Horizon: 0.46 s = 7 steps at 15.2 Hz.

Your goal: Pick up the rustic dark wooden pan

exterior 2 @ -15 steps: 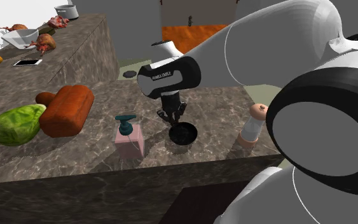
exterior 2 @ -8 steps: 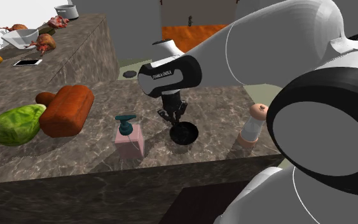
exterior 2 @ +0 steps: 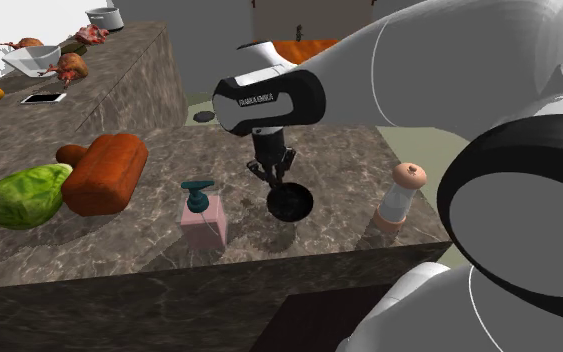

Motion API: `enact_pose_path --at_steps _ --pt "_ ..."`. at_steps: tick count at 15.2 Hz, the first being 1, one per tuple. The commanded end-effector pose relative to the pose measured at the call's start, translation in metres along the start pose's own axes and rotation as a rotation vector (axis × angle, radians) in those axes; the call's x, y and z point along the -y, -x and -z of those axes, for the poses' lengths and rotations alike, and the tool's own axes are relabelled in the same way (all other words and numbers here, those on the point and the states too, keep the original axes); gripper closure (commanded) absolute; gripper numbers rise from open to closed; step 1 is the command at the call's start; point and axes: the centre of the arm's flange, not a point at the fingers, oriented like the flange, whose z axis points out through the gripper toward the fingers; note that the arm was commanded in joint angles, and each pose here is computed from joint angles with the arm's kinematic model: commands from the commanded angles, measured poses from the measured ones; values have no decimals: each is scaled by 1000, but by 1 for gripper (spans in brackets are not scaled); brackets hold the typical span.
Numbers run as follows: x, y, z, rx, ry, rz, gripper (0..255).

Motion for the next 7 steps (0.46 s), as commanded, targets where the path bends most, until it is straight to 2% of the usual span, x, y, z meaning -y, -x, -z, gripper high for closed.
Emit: enact_pose_path --at_steps 1,5,7 --pt "-1 1 11 0 0 0 255" --pt "-2 4 32 0 0 0 255" --pt "-2 5 33 0 0 0 255"
